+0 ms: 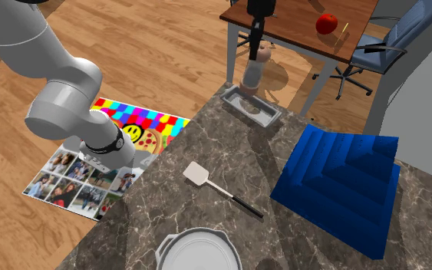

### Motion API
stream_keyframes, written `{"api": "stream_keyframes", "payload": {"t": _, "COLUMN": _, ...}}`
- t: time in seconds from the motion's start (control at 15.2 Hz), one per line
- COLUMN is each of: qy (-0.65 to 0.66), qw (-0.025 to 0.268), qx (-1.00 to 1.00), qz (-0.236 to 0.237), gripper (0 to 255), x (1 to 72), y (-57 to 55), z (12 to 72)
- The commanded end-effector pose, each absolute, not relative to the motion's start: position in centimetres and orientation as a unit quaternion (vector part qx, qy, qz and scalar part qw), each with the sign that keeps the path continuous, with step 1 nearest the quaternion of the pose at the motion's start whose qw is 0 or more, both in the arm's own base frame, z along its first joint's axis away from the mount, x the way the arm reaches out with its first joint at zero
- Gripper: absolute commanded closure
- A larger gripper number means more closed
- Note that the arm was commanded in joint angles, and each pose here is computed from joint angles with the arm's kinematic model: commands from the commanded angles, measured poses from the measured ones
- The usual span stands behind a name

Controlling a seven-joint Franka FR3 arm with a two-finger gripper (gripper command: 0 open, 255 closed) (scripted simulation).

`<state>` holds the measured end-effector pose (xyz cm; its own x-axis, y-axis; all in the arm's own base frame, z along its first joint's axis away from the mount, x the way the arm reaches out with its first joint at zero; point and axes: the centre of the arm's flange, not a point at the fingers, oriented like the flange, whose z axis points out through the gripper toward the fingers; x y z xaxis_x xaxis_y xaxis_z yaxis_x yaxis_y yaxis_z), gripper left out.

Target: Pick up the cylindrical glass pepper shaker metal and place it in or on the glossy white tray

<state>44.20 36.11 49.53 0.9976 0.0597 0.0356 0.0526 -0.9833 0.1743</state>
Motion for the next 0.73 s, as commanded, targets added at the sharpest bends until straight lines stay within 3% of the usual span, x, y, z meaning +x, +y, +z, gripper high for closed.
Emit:
{"api": "stream_keyframes", "payload": {"t": 0.0, "qy": 0.028, "qw": 0.087, "qx": 0.996, "qz": 0.021, "gripper": 255, "x": 44.1, "y": 36.2, "z": 48.5}}
{"api": "stream_keyframes", "payload": {"t": 0.66, "qy": 0.028, "qw": 0.087, "qx": 0.996, "qz": 0.021, "gripper": 255, "x": 44.1, "y": 36.2, "z": 43.3}}
